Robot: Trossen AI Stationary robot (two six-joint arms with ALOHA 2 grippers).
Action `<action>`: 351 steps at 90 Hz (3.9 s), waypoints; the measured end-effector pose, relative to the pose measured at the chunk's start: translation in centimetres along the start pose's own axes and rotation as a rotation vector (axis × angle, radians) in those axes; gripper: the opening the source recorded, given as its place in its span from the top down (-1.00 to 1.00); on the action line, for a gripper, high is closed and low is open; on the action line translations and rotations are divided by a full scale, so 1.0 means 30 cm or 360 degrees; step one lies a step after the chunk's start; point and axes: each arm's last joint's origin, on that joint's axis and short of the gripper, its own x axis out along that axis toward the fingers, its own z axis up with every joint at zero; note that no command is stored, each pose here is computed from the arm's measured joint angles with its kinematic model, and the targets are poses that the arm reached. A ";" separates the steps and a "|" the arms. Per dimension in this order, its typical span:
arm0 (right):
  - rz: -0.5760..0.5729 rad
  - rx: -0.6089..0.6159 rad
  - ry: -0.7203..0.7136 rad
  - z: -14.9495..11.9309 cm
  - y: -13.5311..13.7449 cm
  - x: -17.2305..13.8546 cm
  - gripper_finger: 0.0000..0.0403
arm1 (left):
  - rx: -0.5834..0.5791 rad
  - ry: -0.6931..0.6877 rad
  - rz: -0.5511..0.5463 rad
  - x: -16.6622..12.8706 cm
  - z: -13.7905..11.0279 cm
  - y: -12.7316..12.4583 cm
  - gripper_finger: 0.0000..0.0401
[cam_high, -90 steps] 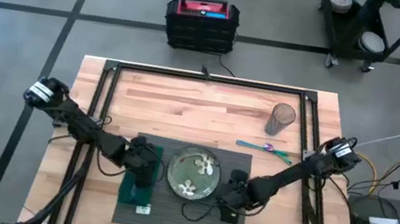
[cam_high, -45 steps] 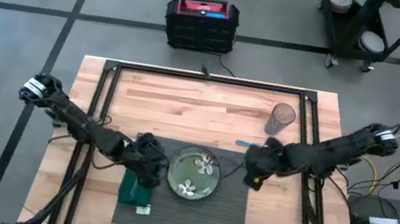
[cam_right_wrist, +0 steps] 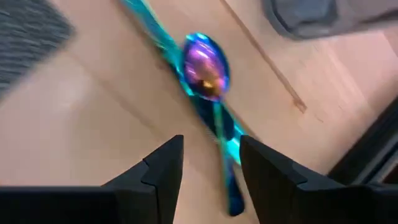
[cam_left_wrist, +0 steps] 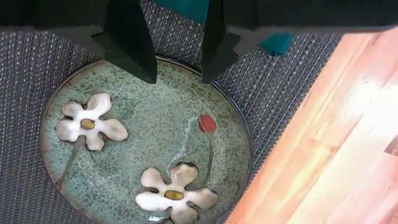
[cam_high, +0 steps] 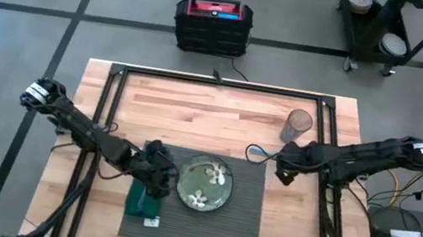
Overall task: Set table place
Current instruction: Put the iridescent blue spoon on the gray place mat
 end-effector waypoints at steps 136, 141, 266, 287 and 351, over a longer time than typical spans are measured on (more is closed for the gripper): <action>0.0183 0.0166 -0.0134 0.089 -0.015 -0.011 1.00 | 0.0002 0.0038 -0.0042 0.001 -0.005 -0.002 0.43; 0.0249 0.0171 -0.0126 0.096 0.003 -0.047 1.00 | 0.0002 0.0039 -0.0042 0.001 -0.005 -0.002 0.43; 0.0977 0.1436 -0.0461 -0.204 0.473 0.022 1.00 | -0.0022 0.0034 -0.0101 0.000 0.001 -0.010 0.43; 0.0979 0.1674 -0.0462 -0.213 0.463 0.052 1.00 | -0.0024 0.0032 -0.0103 -0.001 0.001 -0.010 0.43; 0.0787 0.1436 -0.0493 -0.218 0.432 0.056 0.39 | -0.0028 0.0025 -0.0108 -0.001 0.003 -0.011 0.43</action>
